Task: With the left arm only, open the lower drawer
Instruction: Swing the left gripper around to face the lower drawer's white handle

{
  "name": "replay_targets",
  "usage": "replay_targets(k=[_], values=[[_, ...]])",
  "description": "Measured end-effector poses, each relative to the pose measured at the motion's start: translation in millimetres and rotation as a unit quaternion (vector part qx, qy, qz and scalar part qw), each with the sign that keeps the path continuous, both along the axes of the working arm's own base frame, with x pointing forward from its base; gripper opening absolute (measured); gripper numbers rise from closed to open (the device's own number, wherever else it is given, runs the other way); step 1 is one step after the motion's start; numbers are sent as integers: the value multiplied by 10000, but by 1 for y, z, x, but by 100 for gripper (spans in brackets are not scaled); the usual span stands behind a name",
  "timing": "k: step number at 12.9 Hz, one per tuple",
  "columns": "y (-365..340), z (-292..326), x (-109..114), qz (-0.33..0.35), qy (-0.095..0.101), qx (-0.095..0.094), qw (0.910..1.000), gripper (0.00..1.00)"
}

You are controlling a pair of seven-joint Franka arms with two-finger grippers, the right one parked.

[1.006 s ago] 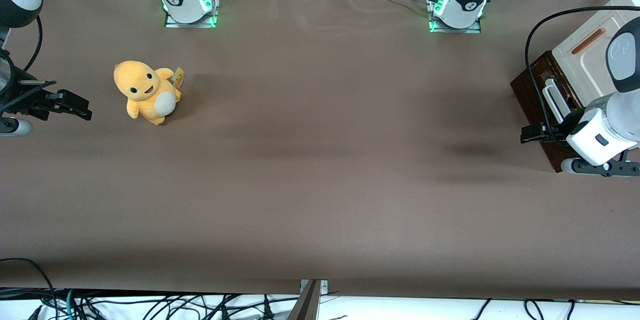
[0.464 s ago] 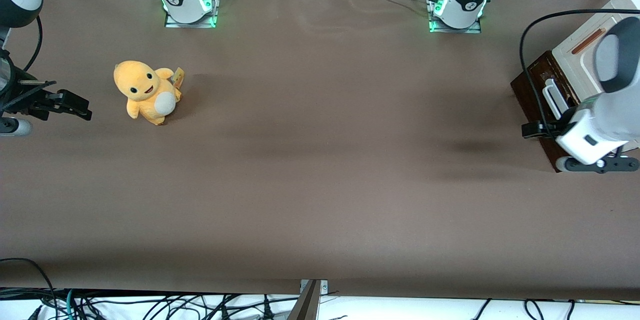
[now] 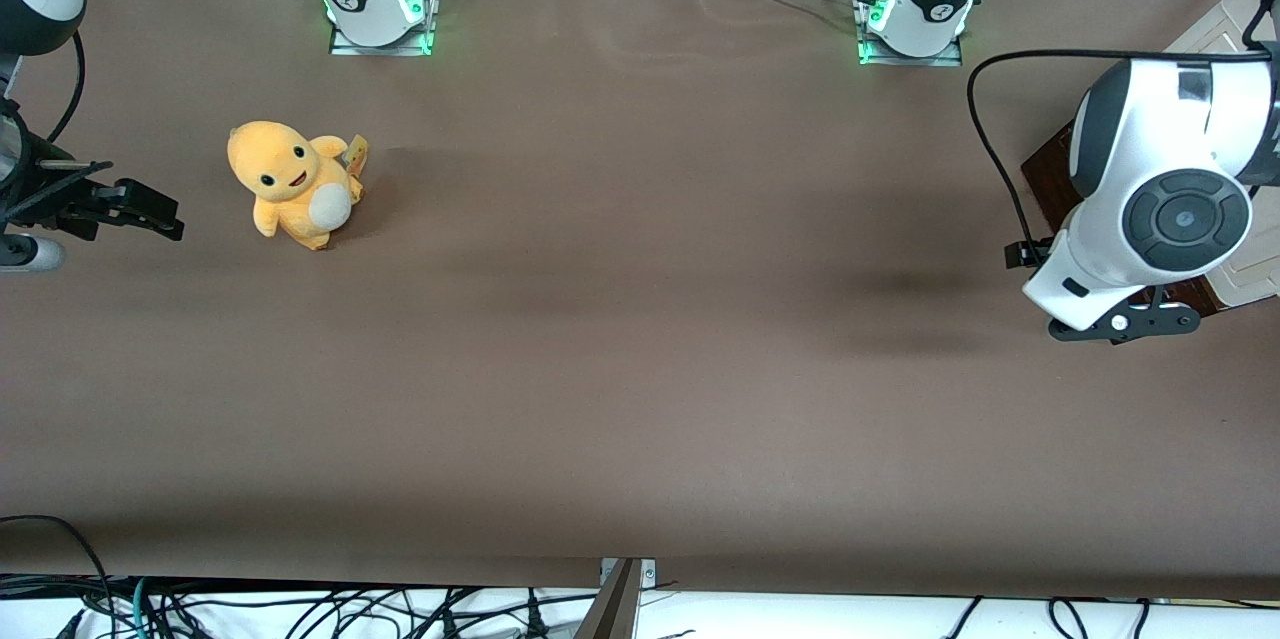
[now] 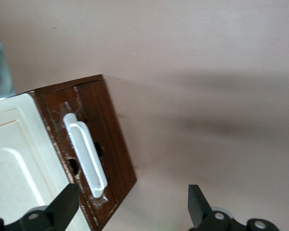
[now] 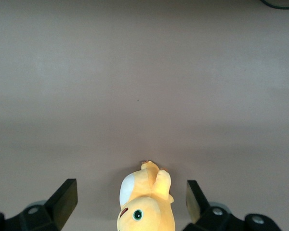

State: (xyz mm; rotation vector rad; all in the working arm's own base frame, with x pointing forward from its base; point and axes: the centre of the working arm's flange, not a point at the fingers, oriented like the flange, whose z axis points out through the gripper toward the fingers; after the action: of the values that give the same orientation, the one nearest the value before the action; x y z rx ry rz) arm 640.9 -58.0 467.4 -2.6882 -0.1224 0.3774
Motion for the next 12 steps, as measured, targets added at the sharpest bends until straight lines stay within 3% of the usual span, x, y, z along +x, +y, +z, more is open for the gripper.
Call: replay_targets(k=[7,10,12], values=[[-18,-47,-6,466,-86,1154,9922,100],[-27,-83,-12,505,-92,1860,9812,100],[-36,-108,-17,550,-96,2236,9731,100]])
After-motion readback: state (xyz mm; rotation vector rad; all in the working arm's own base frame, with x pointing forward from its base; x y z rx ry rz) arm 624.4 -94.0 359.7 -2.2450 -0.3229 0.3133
